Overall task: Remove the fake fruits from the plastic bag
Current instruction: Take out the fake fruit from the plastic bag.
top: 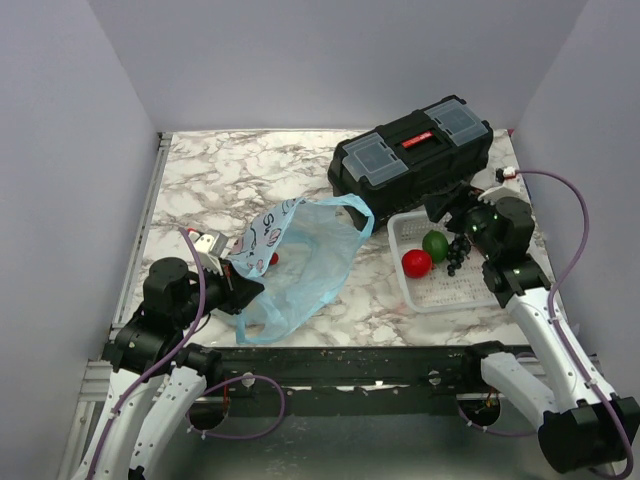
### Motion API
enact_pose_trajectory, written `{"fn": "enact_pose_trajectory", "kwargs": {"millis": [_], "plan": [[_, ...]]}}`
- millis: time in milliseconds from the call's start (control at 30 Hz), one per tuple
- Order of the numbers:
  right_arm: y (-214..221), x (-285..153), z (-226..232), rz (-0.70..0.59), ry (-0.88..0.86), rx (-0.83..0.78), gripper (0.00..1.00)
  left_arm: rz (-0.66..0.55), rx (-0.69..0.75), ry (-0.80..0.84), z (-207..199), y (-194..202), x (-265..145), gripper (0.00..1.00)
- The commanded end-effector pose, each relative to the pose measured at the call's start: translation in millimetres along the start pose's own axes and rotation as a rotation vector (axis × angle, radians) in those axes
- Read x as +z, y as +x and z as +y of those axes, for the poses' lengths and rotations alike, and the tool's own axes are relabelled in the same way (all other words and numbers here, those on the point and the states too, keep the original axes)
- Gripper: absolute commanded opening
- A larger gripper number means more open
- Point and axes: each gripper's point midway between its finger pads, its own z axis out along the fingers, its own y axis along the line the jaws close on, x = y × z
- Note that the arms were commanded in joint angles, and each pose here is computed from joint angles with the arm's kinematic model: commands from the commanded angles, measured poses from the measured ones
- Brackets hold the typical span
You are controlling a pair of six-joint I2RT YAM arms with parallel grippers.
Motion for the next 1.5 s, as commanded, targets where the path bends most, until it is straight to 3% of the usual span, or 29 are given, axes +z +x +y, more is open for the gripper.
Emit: {"fn": "enact_pose_trajectory", "kwargs": {"millis": [0,100,300,467,700,800,1067,1300,1467], "plan": [[-8,-15,71,0.01,-0.395,-0.029,0.79,0.0,0.01,0.007,0,1,0,0.0],[-8,-24,106,0.057,-0.584,-0.028,0.79,-0.004,0.01,0.004,0,1,0,0.0],[-3,-48,175,0.072,-0.783,-0.11,0.81,-0.013,0.014,0.005,-1,0,-2,0.0],[40,-69,246,0.146,-0.894,-0.21,0.81,-0.008,0.011,0.002,0,0,-1,0.0],[124,-90,307,0.27,-0.969,-0.336,0.79,-0.015,0.011,-0.003,1,0,-2,0.0],[166,-82,307,0.326,-0.933,-0.379,0.68,-0.016,0.012,-0.002,0,0,-2,0.0],[248,-40,262,0.415,-0.767,-0.439,0.63,0.001,0.001,-0.003,1,1,1,0.0],[279,-15,253,0.413,-0.721,-0.446,0.62,0.008,-0.037,0.053,-11,-8,7,0.0],[289,-10,258,0.404,-0.747,-0.414,0.67,0.064,-0.097,0.134,-29,-21,18,0.0]]}}
